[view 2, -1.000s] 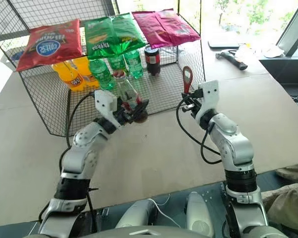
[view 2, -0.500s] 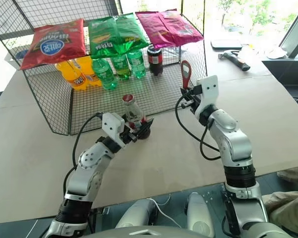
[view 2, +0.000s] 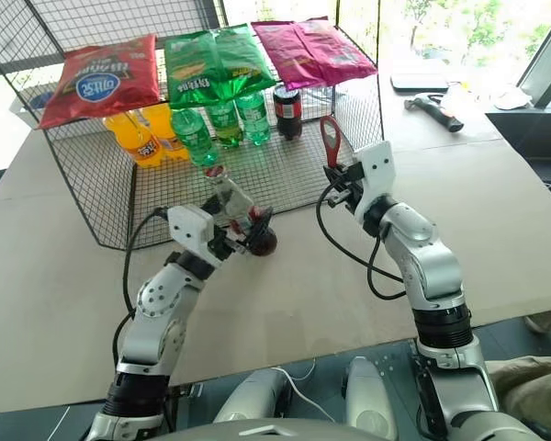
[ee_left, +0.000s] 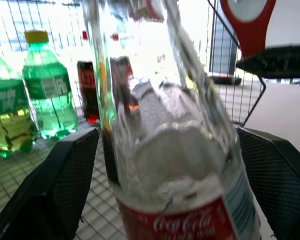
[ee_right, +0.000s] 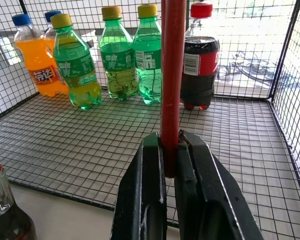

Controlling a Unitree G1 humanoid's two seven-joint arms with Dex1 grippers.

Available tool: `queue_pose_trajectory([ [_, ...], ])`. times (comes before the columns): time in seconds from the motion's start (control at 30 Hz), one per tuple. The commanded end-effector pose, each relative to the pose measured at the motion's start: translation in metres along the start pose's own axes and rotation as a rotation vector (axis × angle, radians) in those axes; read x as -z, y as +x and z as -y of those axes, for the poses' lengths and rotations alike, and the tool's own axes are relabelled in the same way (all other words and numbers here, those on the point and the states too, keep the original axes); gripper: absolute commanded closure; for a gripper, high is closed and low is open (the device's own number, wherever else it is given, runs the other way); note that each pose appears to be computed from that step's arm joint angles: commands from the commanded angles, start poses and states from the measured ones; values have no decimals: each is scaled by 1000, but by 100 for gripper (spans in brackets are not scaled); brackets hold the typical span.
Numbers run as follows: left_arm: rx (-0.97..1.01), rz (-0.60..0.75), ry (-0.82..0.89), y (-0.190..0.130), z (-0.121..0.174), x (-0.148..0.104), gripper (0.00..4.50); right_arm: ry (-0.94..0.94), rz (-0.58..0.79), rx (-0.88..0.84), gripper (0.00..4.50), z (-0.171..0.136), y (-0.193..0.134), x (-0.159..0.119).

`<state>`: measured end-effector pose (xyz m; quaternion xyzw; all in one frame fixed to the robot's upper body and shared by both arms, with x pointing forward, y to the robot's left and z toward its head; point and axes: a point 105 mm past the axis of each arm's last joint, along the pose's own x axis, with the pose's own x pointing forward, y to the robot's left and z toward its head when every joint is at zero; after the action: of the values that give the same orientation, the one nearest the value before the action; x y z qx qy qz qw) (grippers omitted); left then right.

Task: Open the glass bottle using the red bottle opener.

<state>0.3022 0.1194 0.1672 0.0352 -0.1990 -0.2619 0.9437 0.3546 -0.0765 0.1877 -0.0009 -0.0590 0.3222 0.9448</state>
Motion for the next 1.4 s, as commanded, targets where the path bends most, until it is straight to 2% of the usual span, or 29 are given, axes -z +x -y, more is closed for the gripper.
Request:
queue_pose_trajectory([
  [0.03,40,52,-9,2,7,-15,3,-29,60,-19,450,-5,0,-14],
  [0.27,54,15,-51,-1,12,-2,3,-29,63,-9,450,-3,0,-14],
  [1.4,158,99,-26,7,28,-29,3,-26,55,-2,450,-2,0,-9],
])
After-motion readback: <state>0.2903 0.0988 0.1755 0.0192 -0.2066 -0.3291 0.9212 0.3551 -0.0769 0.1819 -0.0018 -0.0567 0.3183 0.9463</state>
